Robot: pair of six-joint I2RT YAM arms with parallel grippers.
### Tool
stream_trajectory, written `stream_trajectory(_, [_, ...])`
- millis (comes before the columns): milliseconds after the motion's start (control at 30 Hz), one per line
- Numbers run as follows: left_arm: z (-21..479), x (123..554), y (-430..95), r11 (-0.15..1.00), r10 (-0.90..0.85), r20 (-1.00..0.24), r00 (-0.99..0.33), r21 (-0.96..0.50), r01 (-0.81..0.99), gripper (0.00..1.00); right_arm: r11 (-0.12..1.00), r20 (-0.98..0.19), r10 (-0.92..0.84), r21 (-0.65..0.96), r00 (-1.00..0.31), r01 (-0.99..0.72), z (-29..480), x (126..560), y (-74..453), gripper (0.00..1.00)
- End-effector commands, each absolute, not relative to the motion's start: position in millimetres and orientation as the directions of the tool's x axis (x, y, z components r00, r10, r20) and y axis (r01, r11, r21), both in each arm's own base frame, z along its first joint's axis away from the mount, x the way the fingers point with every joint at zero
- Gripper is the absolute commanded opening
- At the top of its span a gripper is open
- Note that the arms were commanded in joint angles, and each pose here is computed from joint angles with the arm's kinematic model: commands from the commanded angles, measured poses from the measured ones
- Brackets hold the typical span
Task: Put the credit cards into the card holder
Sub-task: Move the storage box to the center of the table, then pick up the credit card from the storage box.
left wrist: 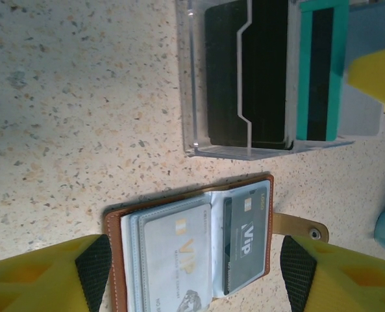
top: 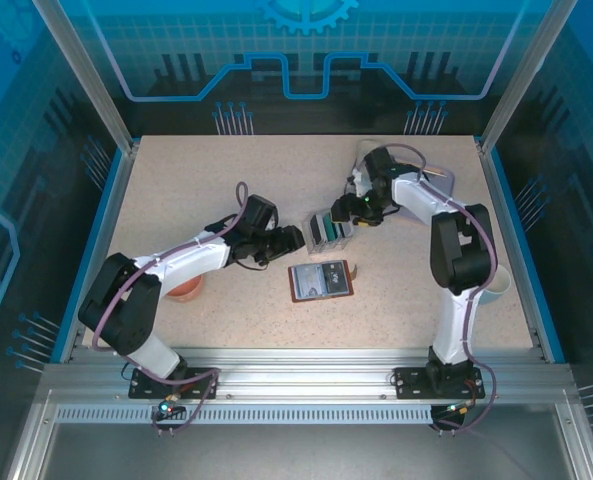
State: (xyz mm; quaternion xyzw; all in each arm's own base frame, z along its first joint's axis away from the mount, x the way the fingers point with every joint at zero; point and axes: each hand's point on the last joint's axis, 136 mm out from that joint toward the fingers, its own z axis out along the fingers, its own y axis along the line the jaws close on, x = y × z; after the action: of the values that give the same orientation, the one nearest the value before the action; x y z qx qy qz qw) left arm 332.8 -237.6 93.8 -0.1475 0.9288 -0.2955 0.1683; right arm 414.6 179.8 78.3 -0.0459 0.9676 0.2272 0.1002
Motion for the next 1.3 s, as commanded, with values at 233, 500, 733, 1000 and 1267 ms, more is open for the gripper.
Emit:
stream_trajectory(233, [89.1,352.0,-208.6,0.680,-0.524,-0.142,-0.840,-0.664,-0.312,0.72,0.971,-0.402,-0.221,-0.002,-0.888,-0.240,144.9,405.0,194.8,0.64])
stream_trajectory(500, [93.7,356.6,-196.2,0.675,-0.557,-0.158,-0.816,-0.658,-0.334,0.74,0.949,-0.342,-0.314,-0.085,-0.886,-0.304,114.2,403.1,247.1,0.51])
stream_trajectory(733, [91.7,350.3,-186.9,0.683,-0.566,-0.177,-0.805,-0.648,-0.337,0.86,0.939,-0.300,-0.340,-0.156,-0.891,-0.306,86.1,408.5,256.0,0.46])
stream_trajectory(1000, [90.2,344.6,-170.3,0.683,-0.608,-0.206,-0.767,-0.629,-0.372,0.89,0.925,-0.260,-0.364,-0.213,-0.894,-0.315,66.9,408.2,256.4,0.46])
stream_trajectory(1267, [92.2,341.7,-164.2,0.681,-0.623,-0.222,-0.750,-0.626,-0.381,0.89,0.883,-0.240,-0.412,-0.345,-0.879,-0.319,57.7,411.3,251.2,0.46])
